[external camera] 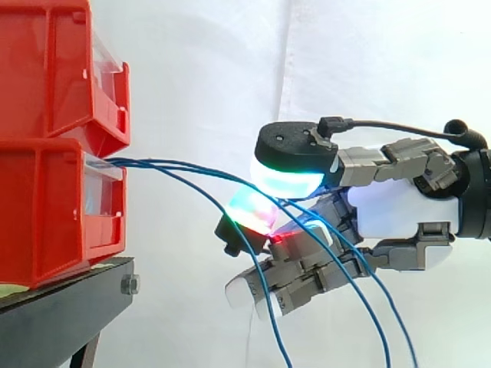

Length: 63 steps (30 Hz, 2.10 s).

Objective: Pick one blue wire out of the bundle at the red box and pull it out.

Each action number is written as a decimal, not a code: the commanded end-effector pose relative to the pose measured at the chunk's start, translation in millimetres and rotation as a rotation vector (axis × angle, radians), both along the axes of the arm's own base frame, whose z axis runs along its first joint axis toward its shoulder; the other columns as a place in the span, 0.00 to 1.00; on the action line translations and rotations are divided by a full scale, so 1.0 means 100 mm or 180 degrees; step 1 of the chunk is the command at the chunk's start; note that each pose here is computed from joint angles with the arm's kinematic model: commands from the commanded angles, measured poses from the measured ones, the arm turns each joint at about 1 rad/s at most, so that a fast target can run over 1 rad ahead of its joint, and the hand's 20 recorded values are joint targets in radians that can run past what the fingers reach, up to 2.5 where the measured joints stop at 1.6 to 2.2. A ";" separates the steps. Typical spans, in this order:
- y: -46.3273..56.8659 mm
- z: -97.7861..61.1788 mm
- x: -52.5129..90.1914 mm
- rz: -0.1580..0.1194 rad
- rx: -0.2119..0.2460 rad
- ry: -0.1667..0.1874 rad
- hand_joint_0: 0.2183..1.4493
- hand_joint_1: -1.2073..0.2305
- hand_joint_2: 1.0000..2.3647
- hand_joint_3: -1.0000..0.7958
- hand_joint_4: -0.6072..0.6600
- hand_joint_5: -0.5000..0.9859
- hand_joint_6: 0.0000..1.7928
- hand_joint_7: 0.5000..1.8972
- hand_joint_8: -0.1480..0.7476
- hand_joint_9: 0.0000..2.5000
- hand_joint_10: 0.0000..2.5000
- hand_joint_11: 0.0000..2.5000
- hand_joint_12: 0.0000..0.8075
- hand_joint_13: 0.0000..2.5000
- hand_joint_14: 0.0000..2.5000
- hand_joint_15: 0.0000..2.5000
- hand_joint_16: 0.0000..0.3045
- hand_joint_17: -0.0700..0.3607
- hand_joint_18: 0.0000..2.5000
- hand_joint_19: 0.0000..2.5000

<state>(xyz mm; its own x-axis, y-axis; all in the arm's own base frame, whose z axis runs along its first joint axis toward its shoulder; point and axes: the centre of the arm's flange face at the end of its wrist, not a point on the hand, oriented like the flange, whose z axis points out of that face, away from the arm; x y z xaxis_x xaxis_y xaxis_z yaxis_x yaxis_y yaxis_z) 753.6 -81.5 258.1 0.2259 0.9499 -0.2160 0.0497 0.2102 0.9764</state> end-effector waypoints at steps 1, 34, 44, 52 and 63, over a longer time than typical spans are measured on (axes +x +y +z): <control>0.00 0.00 0.00 0.0001 0.0000 0.0001 0.31 0.30 0.01 0.43 0.73 0.26 0.38 0.53 0.49 0.43 0.00 0.68 0.46 0.24 0.01 0.18 0.19 0.47 0.15 0.16; 0.00 0.00 0.00 0.0001 0.0001 -0.0009 0.30 0.48 0.01 0.48 0.73 0.26 0.43 0.50 0.51 0.48 0.01 0.60 0.50 0.27 0.01 0.18 0.21 0.50 0.17 0.17; 0.00 0.01 0.00 0.0001 0.0001 -0.0009 0.25 0.53 0.01 0.34 0.72 0.26 0.39 0.54 0.50 0.48 0.01 0.58 0.50 0.27 0.01 0.19 0.21 0.49 0.17 0.18; 0.00 0.01 0.01 0.0001 0.0002 -0.0013 0.20 0.47 0.00 0.28 0.73 0.26 0.39 0.53 0.53 0.47 0.01 0.56 0.53 0.27 0.01 0.18 0.23 0.53 0.18 0.18; 0.00 0.01 0.00 0.0001 0.0001 -0.0009 0.28 0.31 0.00 0.31 0.69 0.24 0.45 0.47 0.49 0.45 0.01 0.57 0.48 0.26 0.01 0.18 0.20 0.48 0.16 0.17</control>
